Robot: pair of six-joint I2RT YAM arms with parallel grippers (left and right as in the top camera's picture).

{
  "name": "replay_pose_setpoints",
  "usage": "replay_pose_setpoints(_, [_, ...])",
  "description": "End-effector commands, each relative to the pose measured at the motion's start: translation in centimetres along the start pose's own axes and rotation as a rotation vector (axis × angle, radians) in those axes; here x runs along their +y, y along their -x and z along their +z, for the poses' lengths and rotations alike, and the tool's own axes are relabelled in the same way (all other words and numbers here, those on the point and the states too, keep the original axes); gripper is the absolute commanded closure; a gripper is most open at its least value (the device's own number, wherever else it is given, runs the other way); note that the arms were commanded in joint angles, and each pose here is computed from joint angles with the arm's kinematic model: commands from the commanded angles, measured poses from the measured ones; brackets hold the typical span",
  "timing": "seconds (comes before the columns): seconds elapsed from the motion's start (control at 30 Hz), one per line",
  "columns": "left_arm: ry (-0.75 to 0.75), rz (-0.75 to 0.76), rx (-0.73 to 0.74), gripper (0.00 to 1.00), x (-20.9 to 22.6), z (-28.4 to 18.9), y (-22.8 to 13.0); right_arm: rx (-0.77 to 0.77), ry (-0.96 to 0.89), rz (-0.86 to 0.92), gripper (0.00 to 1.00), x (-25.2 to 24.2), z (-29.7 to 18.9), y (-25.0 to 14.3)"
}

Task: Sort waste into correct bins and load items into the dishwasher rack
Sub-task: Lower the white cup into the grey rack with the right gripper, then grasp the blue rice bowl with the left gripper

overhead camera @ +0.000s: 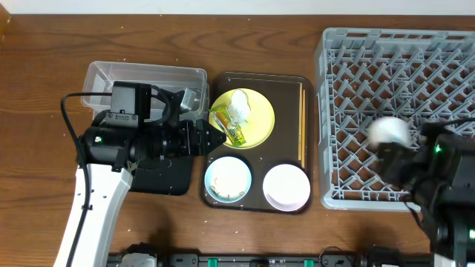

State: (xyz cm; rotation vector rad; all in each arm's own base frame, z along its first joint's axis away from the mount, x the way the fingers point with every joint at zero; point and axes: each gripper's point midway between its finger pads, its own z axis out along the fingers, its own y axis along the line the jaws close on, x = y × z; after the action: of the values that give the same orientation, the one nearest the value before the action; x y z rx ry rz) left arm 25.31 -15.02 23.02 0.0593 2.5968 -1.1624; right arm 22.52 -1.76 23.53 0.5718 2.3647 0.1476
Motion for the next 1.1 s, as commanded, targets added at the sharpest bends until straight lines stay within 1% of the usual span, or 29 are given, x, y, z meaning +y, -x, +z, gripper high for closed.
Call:
replay_pose_setpoints(0.0, [0.043, 0.044, -0.022, 0.29, 0.5, -0.3, 0.5, -0.057, -0.289, 0.132, 0.65, -5.3, 0.5, 1.8])
replay_pose_setpoints(0.07, [0.043, 0.052, -0.02, 0.28, 0.5, -0.3, 0.5, 0.006, -0.319, 0.146, 0.65, -6.0, 1.7, 1.3])
replay_pose_setpoints(0.13, [0.044, 0.057, -0.014, 0.29, 0.4, -0.2, 0.3, 0.089, -0.348, 0.152, 0.61, -6.5, 2.9, 0.3])
replay_pose_setpoints(0.27, [0.042, 0.074, -0.001, 0.29, 0.3, -0.1, 0.0, 0.252, -0.343, 0.151, 0.6, -6.3, 5.4, -1.6])
replay_pose_setpoints(0.33, [0.039, 0.081, 0.004, 0.29, 0.1, 0.0, -0.1, 0.313, -0.343, 0.149, 0.56, -6.2, 6.5, -2.3])
replay_pose_setpoints(0.4, [0.038, 0.086, 0.008, 0.28, 0.0, 0.1, -0.2, 0.327, -0.345, 0.149, 0.48, -6.2, 7.5, -2.2])
replay_pose_setpoints(0.53, [0.034, 0.1, 0.018, 0.28, -0.2, 0.3, -0.4, 0.329, -0.291, 0.16, 0.48, -5.3, 8.9, -1.7])
replay_pose_setpoints(0.57, [0.033, 0.105, 0.021, 0.28, -0.3, 0.4, -0.5, 0.334, -0.275, 0.164, 0.41, -5.0, 8.9, -1.8])
replay_pose_setpoints(0.6, [0.035, 0.107, 0.025, 0.28, -0.3, 0.4, -0.6, 0.34, -0.262, 0.167, 0.23, -4.8, 8.9, -1.9])
replay_pose_setpoints(0.67, [0.043, 0.111, 0.032, 0.28, -0.3, 0.6, -0.8, 0.352, -0.241, 0.175, 0.04, -4.4, 8.8, -2.0])
replay_pose_setpoints(0.7, [0.049, 0.113, 0.036, 0.28, -0.3, 0.7, -0.9, 0.355, -0.227, 0.179, 0.01, -4.1, 8.6, -1.9])
replay_pose_setpoints(0.83, [0.068, 0.149, 0.061, 0.28, -0.5, 1.2, -1.6, 0.346, -0.165, 0.162, 0.01, -2.7, 7.0, -0.6])
replay_pose_setpoints(0.9, [0.109, 0.177, 0.073, 0.28, -0.4, 1.7, -1.9, 0.335, -0.048, 0.095, 0.01, -0.7, 6.0, 0.2])
replay_pose_setpoints(1.0, [0.233, 0.235, 0.087, 0.28, 0.6, 2.5, -2.5, 0.286, 0.2, -0.048, 0.01, 3.4, 4.1, 1.4])
replay_pose_setpoints(1.07, [0.327, 0.241, 0.089, 0.28, 1.5, 3.1, -2.8, 0.252, 0.283, -0.077, 0.01, 4.8, 3.0, 1.7])
